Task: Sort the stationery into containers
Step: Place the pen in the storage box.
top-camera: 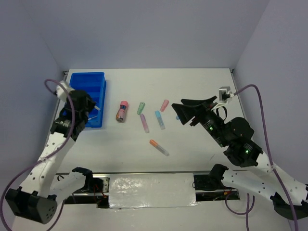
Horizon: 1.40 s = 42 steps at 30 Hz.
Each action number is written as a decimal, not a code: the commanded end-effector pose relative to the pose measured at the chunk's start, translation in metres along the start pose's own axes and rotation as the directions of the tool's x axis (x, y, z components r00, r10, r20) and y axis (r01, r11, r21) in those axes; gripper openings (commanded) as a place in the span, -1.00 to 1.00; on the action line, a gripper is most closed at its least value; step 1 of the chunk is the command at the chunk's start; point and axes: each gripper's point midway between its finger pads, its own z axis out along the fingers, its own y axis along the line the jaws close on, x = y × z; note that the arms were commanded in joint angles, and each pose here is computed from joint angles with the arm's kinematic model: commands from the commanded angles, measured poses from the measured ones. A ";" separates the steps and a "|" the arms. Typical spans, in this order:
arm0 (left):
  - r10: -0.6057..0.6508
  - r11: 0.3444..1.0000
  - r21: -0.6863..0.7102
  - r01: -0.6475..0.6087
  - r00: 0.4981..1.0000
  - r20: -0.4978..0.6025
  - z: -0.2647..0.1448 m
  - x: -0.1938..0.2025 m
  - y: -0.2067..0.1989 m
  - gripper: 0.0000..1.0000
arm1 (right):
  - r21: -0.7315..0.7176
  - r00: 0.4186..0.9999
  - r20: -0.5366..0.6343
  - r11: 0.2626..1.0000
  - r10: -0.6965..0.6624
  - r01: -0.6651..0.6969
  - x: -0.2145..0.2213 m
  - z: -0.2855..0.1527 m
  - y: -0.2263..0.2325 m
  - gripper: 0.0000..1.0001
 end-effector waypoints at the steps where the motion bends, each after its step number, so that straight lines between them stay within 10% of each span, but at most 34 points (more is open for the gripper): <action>1: -0.254 0.920 -0.294 0.260 0.965 0.058 0.022 -0.018 0.072 -0.81 | 0.078 0.991 -0.136 0.997 -0.005 0.016 0.052 -0.008 -0.030 0.46; 9: -0.479 0.762 -0.370 0.532 0.847 0.231 0.071 -0.019 0.122 -0.57 | 0.038 0.976 -0.217 0.999 0.014 -0.006 0.084 -0.017 -0.032 0.46; 20: -0.489 0.697 -0.470 0.542 0.838 0.242 0.098 0.015 0.153 -0.53 | 0.036 0.966 -0.257 0.999 0.009 0.001 0.107 -0.018 -0.041 0.46; 37: -0.506 0.696 -0.435 0.571 0.820 0.267 0.111 0.021 0.159 0.21 | 0.028 0.957 -0.289 1.000 0.002 0.006 0.115 -0.015 -0.040 0.46; 42: -0.450 0.826 -0.267 0.497 0.866 0.219 0.110 -0.012 0.117 0.65 | 0.027 0.956 -0.294 1.000 -0.006 0.015 0.115 -0.014 -0.040 0.46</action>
